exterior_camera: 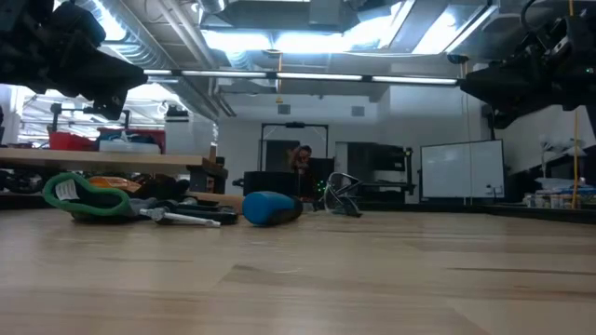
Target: Coil cords
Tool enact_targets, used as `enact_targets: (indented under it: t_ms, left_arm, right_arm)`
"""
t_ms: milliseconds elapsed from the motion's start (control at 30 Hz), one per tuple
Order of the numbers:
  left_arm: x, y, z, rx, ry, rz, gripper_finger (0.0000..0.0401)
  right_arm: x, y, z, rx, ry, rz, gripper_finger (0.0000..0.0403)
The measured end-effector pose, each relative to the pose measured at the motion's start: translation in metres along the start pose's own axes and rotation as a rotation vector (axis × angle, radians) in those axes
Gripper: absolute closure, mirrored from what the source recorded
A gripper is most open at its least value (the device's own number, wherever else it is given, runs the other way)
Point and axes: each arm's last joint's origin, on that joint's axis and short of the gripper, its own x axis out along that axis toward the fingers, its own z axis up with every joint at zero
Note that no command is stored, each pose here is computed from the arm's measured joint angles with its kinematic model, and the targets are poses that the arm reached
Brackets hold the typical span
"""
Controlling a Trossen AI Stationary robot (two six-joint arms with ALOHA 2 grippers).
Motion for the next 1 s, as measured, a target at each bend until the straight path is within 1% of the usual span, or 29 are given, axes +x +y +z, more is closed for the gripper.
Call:
enact_targets:
  t_ms: [67, 133, 233, 300, 400, 567, 667, 767, 833, 900, 1000]
  left_arm:
    - [0.000, 0.000, 0.001, 0.003, -0.012, 0.015, 0.0361]
    - [0.000, 0.002, 0.003, 0.001, -0.052, 0.076, 0.0361]
    - [-0.001, 0.003, 0.013, -0.003, -0.176, 0.167, 0.0361]
    - [-0.003, 0.003, 0.020, 0.034, -0.253, 0.207, 0.0361]
    - [-0.005, 0.002, 0.029, 0.098, -0.338, 0.220, 0.0361]
    - [-0.010, -0.001, 0.042, 0.265, -0.459, 0.250, 0.0361]
    - [-0.014, -0.001, 0.048, 0.327, -0.518, 0.277, 0.0361]
    - [-0.014, -0.002, 0.050, 0.368, -0.539, 0.290, 0.0361]
    - [-0.014, -0.002, 0.052, 0.340, -0.554, 0.283, 0.0360]
    - [-0.012, -0.003, 0.053, 0.285, -0.565, 0.267, 0.0356]
    - [-0.005, -0.003, 0.054, 0.239, -0.536, 0.261, 0.0338]
  right_arm:
    - [0.000, 0.000, 0.000, -0.004, -0.007, -0.017, 0.0308]
    - [0.000, -0.002, 0.001, -0.016, -0.025, -0.080, 0.0308]
    - [0.000, -0.004, 0.003, -0.018, -0.053, -0.141, 0.0308]
    - [-0.001, -0.004, 0.005, -0.021, -0.073, -0.158, 0.0308]
    - [-0.001, -0.003, 0.008, -0.026, -0.110, -0.166, 0.0308]
    - [-0.001, -0.002, 0.013, -0.034, -0.162, -0.156, 0.0308]
    - [-0.001, -0.002, 0.014, -0.035, -0.170, -0.154, 0.0308]
    - [-0.001, -0.002, 0.014, -0.035, -0.170, -0.159, 0.0308]
    - [-0.002, -0.003, 0.014, -0.033, -0.177, -0.185, 0.0308]
    - [-0.002, -0.004, 0.014, -0.030, -0.188, -0.223, 0.0308]
    - [-0.002, -0.005, 0.014, -0.028, -0.197, -0.257, 0.0308]
